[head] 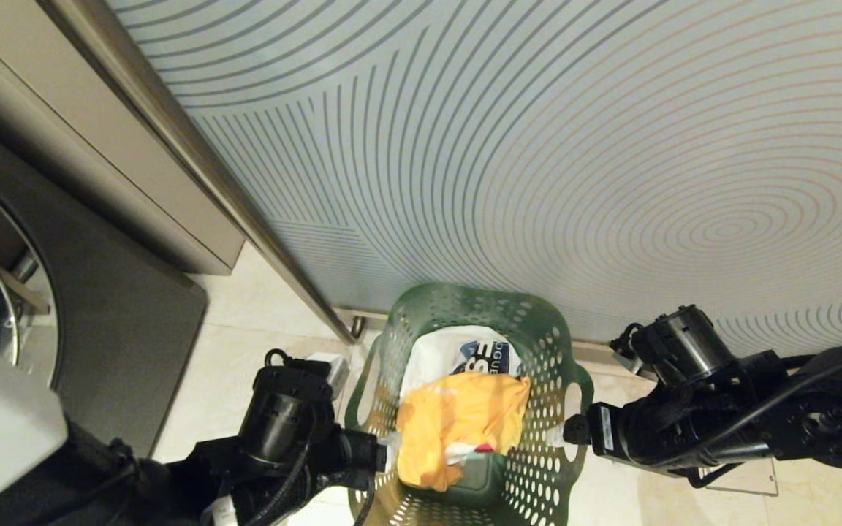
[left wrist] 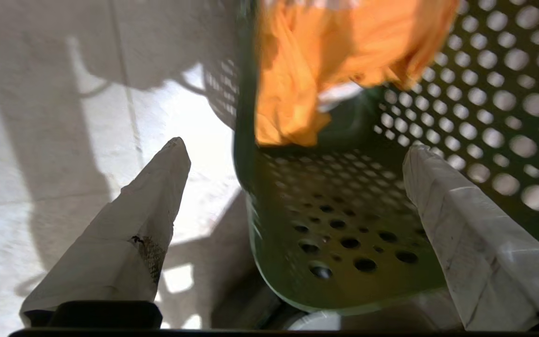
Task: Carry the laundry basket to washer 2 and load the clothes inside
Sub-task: Pick up the clothes basket and put it beside the washing machine
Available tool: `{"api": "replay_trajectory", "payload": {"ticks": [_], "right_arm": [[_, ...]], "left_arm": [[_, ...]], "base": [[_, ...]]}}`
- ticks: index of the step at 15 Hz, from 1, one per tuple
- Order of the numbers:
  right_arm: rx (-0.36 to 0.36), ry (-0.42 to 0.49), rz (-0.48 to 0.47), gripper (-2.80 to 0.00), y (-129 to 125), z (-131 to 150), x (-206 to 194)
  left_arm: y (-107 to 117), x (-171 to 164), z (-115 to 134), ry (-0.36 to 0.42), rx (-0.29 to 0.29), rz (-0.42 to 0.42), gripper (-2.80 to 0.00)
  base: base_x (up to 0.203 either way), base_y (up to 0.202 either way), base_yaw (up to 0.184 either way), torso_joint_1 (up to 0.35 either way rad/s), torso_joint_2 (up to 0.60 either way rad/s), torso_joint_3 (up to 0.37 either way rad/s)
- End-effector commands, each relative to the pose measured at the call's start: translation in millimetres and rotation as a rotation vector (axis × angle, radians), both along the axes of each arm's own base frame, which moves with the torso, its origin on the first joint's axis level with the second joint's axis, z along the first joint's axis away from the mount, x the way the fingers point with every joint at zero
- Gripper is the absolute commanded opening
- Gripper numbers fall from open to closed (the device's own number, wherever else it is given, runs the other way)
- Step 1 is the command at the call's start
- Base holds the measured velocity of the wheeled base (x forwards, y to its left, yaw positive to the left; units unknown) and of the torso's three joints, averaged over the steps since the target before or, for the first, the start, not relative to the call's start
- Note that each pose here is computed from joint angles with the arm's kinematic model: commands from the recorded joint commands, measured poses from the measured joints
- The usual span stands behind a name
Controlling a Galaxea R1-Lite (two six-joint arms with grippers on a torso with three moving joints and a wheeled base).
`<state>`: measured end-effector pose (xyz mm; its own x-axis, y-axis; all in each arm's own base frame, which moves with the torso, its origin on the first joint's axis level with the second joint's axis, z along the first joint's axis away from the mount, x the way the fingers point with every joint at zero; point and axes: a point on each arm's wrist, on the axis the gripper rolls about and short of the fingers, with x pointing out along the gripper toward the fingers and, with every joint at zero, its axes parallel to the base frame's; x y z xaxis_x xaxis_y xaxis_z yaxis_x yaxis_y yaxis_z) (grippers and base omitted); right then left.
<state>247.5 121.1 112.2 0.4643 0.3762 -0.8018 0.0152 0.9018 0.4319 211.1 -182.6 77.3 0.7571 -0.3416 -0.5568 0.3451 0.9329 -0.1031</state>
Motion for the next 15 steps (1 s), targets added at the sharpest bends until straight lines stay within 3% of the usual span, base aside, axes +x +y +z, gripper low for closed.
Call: {"api": "replay_trajectory", "payload": {"ticks": [1,6,10,13,15], "right_arm": [[0.003,0.001,-0.007,0.0,-1.5,0.3,-0.3],[0.0,0.008,-0.007,0.0,-1.0,-2.6,1.8],[0.03,-0.066,-0.01,0.0,3.6,-7.5,12.6],[0.053,-0.104,-0.009,0.0,6.8,-10.4,20.6],[0.072,-0.144,-0.009,0.0,10.5,-17.7,28.5]], "left_arm": [[-5.4,6.7,-7.1,-0.005,0.029,0.008,0.0],[-17.8,25.1,-17.3,-0.084,0.052,0.003,0.0],[-25.8,38.5,-20.7,-0.115,0.041,0.006,0.0],[-28.1,41.2,-18.1,-0.114,0.005,0.006,0.0],[-30.1,44.8,-14.0,-0.106,-0.05,0.0,0.0]], "base": [[0.0,0.0,0.0,0.0,0.0,0.0],[0.0,0.0,0.0,0.0,0.0,0.0],[0.0,0.0,0.0,0.0,0.0,0.0],[0.0,0.0,0.0,0.0,0.0,0.0],[0.0,0.0,0.0,0.0,0.0,0.0]]}}
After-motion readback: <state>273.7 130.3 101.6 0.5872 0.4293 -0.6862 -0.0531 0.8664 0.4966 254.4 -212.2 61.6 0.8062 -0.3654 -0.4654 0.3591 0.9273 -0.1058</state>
